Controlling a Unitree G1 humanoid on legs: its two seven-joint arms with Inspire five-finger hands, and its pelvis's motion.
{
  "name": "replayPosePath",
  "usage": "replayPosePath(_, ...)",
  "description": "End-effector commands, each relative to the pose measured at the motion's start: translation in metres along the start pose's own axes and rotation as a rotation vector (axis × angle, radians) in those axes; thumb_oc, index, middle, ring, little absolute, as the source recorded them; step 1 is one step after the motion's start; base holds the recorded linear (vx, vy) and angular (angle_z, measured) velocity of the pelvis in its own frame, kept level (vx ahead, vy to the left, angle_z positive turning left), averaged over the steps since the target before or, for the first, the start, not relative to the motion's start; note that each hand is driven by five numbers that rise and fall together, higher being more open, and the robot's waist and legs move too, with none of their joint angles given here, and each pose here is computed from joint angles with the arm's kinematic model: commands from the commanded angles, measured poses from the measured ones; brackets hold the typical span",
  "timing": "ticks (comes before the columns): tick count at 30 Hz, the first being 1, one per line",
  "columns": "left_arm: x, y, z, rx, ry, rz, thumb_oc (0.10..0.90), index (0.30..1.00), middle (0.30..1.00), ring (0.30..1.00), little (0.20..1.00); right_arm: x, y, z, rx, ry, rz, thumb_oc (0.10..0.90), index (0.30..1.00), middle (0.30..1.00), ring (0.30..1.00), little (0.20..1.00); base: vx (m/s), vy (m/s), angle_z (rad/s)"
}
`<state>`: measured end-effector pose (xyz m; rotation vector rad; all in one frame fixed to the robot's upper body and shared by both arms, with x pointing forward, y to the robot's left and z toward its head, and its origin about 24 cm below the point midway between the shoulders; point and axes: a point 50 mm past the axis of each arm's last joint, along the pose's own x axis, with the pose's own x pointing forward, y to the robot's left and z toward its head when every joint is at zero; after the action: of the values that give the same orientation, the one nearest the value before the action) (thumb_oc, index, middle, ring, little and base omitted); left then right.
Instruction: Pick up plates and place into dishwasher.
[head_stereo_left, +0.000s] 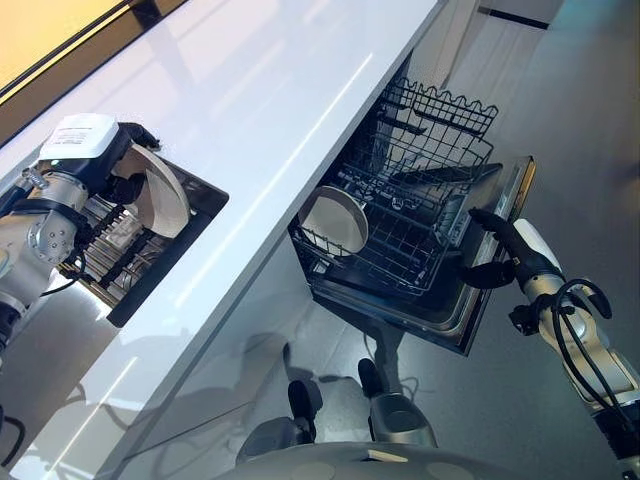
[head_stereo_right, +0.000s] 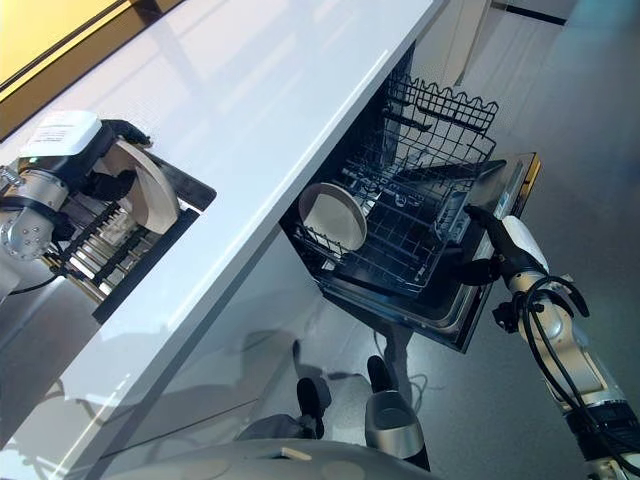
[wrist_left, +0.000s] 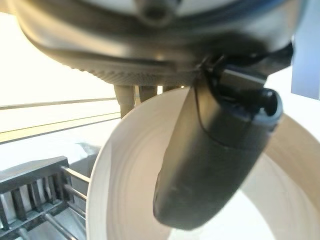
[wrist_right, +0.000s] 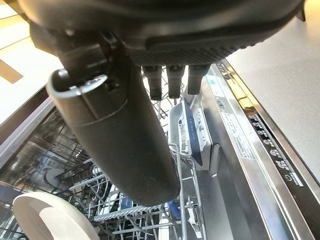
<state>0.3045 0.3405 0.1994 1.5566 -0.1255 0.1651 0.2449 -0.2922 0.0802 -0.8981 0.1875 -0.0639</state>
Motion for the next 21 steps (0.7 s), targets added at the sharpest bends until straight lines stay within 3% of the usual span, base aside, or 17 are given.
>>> replayPosePath(1,0.014,0.049,-0.006,-0.041,0.022,0.196,0.100,0.300,0.300,0.300,0.200,0.005,-0.044,0.039,-0.073,-0.206,-0.161,0.800,0.900,0.900,0.900,0.900,0.01,-0.043,0.01)
replayPosePath(16,0.013,0.095,0.011,-0.029,-0.111,0.335,0.100,0.300,0.300,0.300,0.200,0.006,-0.035,0.047,-0.028,-0.236,-0.137,0.800,0.900,0.900,0.900,0.900,0.00,-0.044,0.04)
replayPosePath(21,0.007,0.119,0.028,-0.055,-0.209,0.453,0.100,0.300,0.300,0.300,0.200,0.007,-0.036,0.054,0.031,-0.277,-0.147,0.800,0.900,0.900,0.900,0.900,0.00,-0.040,0.10)
